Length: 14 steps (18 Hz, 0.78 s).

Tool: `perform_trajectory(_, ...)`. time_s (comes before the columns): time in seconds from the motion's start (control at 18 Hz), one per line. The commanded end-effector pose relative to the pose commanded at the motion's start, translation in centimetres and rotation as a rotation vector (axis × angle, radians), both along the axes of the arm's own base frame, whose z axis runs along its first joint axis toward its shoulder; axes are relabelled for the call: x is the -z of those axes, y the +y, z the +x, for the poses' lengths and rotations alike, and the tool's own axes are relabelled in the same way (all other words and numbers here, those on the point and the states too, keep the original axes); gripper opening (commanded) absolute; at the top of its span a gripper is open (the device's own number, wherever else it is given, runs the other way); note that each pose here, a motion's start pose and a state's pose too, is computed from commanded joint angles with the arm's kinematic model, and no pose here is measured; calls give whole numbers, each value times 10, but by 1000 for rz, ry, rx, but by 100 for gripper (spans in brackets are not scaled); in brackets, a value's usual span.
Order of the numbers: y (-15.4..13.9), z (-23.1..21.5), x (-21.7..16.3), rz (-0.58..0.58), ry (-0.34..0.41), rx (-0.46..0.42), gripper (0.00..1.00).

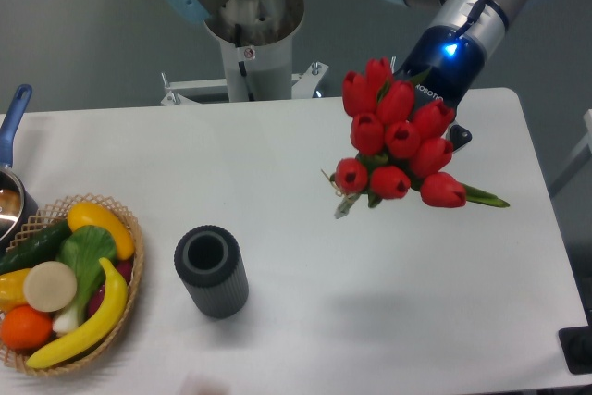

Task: Place the flowers on the table

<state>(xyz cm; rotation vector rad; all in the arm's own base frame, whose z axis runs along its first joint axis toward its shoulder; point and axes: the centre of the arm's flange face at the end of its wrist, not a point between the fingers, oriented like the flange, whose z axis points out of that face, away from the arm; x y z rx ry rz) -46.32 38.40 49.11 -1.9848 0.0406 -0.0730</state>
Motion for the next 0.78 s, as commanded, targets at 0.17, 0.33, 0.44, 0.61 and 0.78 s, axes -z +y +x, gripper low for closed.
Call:
perform_trajectory(0.17,-1,9,8,-104,36,-42,42)
perform_trajectory(0.33,3,21,30,-230,78,-61,40)
perform_trajectory(0.44,7,28,47,-327,130,-56,40)
perform_trajectory(0.61,17,35,61,-464,202,-62,40)
perform_trajectory(0.78,18,34,75,-563,228,-78,40)
